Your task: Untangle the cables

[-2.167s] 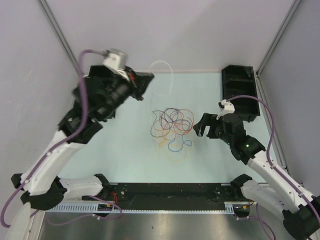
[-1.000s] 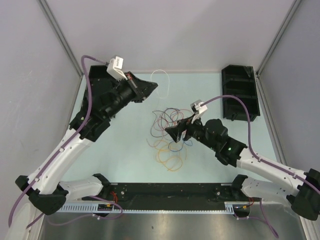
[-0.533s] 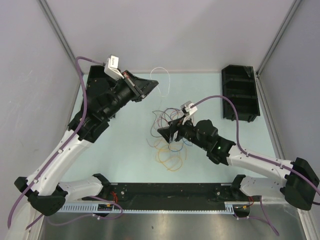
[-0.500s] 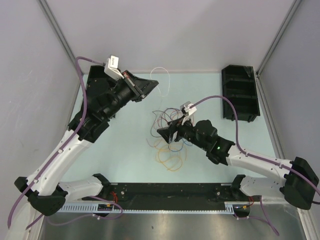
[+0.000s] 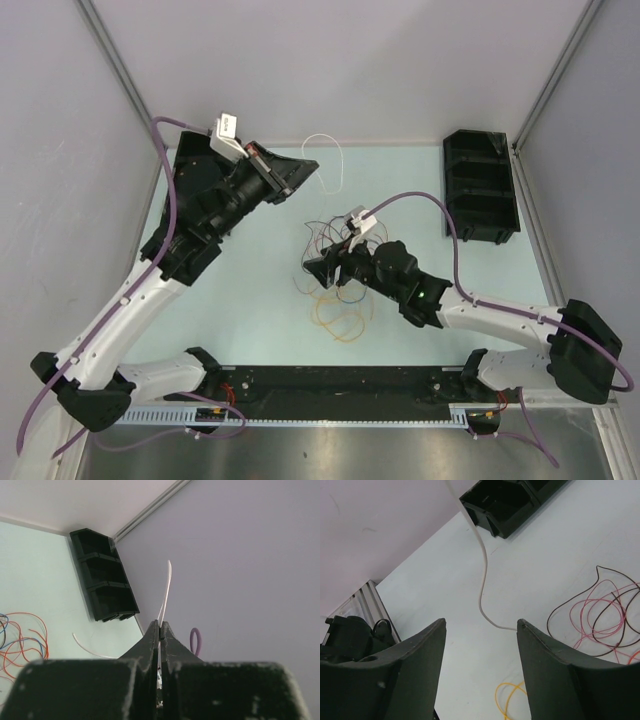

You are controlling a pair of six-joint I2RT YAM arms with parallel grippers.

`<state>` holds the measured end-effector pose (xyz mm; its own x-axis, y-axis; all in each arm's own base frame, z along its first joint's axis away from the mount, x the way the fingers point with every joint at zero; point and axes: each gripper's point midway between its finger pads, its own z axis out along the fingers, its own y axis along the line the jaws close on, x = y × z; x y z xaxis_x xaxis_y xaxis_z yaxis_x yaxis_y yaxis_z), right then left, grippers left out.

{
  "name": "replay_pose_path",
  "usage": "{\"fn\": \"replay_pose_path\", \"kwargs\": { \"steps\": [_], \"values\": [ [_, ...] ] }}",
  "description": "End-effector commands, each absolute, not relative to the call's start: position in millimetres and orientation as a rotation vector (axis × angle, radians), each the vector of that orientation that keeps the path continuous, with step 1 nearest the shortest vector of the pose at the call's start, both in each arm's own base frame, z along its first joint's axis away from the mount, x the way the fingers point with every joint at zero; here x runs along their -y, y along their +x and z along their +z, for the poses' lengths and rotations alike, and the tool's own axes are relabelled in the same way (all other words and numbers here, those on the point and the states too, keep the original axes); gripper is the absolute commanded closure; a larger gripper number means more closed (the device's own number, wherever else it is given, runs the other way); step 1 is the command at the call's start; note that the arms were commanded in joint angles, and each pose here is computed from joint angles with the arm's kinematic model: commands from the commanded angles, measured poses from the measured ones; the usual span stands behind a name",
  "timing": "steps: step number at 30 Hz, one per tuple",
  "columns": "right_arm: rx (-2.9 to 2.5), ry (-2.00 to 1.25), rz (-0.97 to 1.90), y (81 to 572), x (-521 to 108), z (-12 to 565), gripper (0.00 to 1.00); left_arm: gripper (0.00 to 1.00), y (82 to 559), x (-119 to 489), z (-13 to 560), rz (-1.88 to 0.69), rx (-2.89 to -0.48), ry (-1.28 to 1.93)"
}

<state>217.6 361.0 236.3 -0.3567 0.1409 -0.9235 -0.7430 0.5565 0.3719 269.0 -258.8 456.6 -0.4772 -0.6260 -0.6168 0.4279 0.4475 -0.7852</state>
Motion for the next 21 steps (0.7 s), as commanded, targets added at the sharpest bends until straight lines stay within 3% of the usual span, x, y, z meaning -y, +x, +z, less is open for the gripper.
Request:
{"fn": "replay_pose_path", "kwargs": {
  "steps": [1,7,14,17,21],
  "values": [
    [-1.587,-0.451,1.02,228,-370,274,0.39,1.0,269,254,467,-1.283,-1.599,-0.204],
    [-1.595,-0.439,1.005,234,-374,272,0.44,1.0,269,252,469,-1.286,-1.59,-0.213],
    [-1.607,-0.442,1.002,235,-381,267,0.56,1.0,270,251,466,-1.286,-1.59,-0.224],
    [-1.616,-0.449,1.002,235,-384,264,0.68,1.0,270,249,466,-1.281,-1.587,-0.23],
    [-1.637,-0.436,0.986,235,-380,268,0.93,1.0,274,246,463,-1.26,-1.594,-0.239]
  ]
}}
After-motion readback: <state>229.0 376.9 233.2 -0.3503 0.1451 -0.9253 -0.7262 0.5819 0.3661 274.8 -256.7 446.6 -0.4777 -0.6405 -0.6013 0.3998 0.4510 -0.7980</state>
